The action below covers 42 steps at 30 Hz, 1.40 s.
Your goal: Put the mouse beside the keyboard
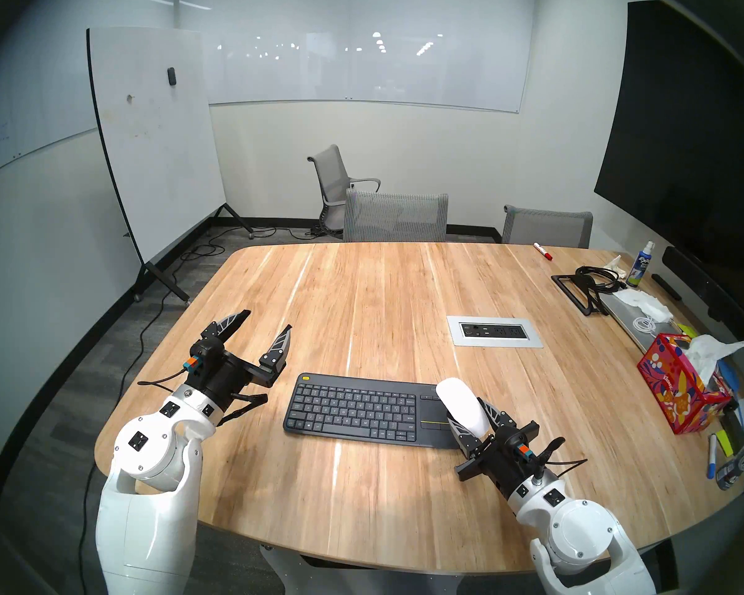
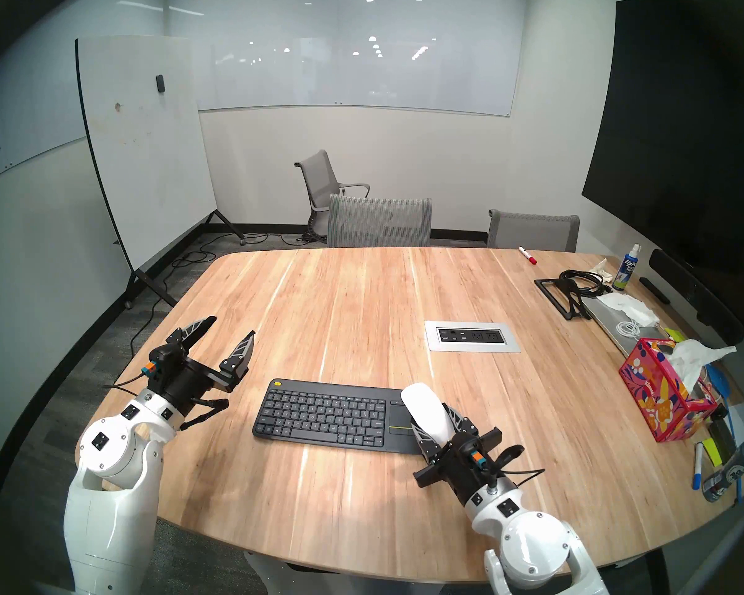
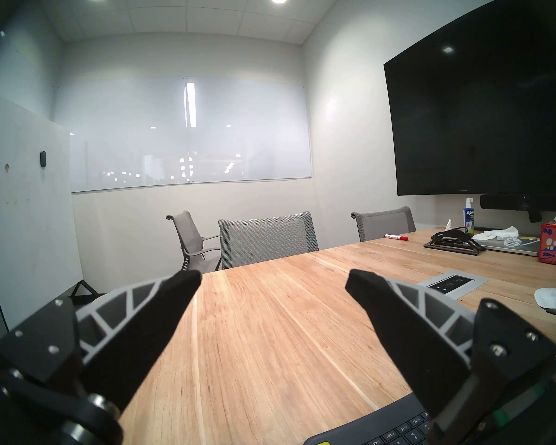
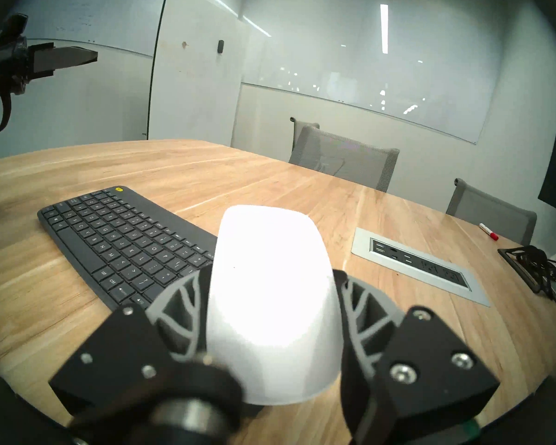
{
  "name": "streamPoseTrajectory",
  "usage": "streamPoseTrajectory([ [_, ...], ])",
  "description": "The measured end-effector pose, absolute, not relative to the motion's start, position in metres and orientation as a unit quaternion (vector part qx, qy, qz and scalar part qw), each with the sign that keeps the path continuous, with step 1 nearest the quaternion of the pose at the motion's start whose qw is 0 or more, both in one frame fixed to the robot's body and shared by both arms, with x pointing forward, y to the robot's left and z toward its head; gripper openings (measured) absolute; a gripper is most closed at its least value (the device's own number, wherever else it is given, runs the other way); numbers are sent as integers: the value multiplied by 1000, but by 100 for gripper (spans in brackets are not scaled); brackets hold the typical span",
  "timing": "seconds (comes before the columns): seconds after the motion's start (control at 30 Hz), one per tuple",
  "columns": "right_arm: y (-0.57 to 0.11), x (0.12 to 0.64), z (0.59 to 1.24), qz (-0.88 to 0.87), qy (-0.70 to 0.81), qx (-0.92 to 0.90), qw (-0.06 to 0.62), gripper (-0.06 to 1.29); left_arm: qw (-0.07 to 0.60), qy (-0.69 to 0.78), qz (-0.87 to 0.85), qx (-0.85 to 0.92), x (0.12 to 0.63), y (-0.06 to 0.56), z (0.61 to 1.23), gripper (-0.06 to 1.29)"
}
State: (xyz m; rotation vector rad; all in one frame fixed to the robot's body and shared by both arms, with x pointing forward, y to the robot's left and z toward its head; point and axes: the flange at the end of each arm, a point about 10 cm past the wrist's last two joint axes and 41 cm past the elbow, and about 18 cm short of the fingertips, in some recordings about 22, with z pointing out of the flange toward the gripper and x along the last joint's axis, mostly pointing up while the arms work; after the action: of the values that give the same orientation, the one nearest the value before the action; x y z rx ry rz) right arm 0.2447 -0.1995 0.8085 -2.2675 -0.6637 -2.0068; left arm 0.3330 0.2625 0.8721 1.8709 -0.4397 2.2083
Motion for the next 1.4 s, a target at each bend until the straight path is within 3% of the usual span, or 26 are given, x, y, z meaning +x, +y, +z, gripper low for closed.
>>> streamPoseTrajectory([
  [1.4, -197, 211, 789, -610, -93, -785, -56, 56, 107, -149, 750, 635, 333, 263, 872, 125],
])
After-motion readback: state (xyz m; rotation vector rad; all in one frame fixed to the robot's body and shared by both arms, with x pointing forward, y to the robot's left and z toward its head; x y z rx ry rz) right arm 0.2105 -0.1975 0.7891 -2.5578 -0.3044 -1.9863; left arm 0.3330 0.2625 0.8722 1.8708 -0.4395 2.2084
